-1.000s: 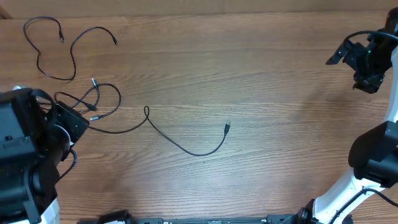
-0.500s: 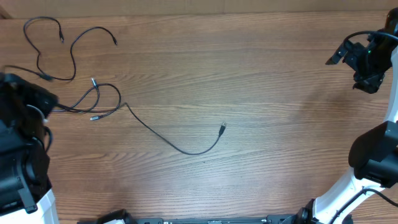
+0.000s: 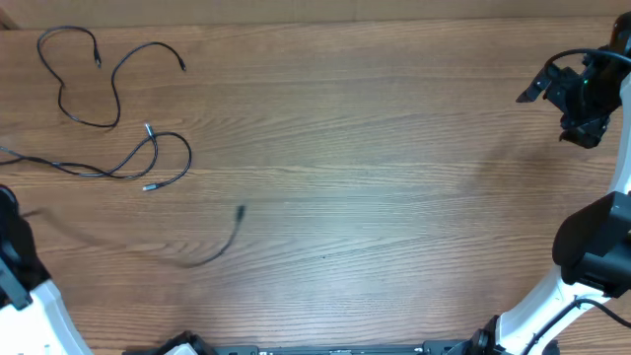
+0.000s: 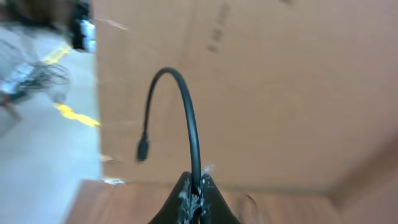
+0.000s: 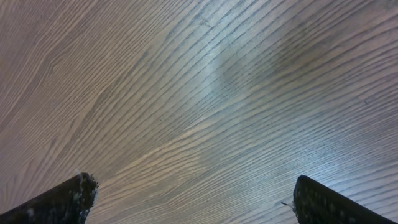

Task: Untangle cables
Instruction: 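Drag the black cable with the left gripper to the lower left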

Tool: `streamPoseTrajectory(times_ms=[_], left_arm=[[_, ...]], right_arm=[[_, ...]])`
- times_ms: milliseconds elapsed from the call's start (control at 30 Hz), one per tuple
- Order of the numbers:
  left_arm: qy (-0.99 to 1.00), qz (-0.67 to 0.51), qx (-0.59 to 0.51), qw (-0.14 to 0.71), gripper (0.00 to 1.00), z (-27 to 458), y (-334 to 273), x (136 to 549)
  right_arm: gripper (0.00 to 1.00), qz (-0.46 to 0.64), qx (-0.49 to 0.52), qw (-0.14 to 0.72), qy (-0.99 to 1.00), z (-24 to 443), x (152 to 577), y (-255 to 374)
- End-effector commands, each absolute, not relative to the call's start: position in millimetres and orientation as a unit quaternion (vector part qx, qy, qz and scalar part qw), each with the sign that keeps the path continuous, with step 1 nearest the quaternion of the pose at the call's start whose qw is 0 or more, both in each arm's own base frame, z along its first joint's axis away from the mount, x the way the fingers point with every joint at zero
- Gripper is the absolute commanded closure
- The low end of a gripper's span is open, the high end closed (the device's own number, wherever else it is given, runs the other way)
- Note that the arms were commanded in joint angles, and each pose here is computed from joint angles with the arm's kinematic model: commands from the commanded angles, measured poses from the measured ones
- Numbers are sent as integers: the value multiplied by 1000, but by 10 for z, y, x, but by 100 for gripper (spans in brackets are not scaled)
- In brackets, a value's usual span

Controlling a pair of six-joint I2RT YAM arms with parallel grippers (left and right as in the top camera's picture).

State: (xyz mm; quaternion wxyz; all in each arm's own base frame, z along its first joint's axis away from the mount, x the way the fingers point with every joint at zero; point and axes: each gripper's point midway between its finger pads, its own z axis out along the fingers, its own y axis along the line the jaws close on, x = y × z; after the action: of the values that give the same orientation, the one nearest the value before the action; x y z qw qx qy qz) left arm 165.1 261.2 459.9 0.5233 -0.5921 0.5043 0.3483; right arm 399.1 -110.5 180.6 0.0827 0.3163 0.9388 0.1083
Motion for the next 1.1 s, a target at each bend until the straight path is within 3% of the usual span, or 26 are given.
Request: streamPoseTrajectory(times_ms=[0, 200, 433, 767, 1067], left_arm=[[471, 440, -602, 472, 96, 4624, 2829, 1451], [471, 514, -552, 458, 95, 4862, 3216, 1601], [481, 631, -472, 385, 96, 5149, 3590, 1594], [491, 638, -512, 300, 96, 4589, 4039, 1462], [508, 557, -588, 292, 96, 3910, 3892, 1508]], right_arm=[[0, 108, 315, 104, 937, 1951, 4004, -1113], [0, 108, 315, 104, 937, 1951, 4004, -1113], [0, 108, 315, 104, 937, 1951, 4004, -1113], [0, 108, 315, 104, 937, 1951, 4004, -1113], [0, 108, 315, 104, 937, 1951, 4004, -1113]])
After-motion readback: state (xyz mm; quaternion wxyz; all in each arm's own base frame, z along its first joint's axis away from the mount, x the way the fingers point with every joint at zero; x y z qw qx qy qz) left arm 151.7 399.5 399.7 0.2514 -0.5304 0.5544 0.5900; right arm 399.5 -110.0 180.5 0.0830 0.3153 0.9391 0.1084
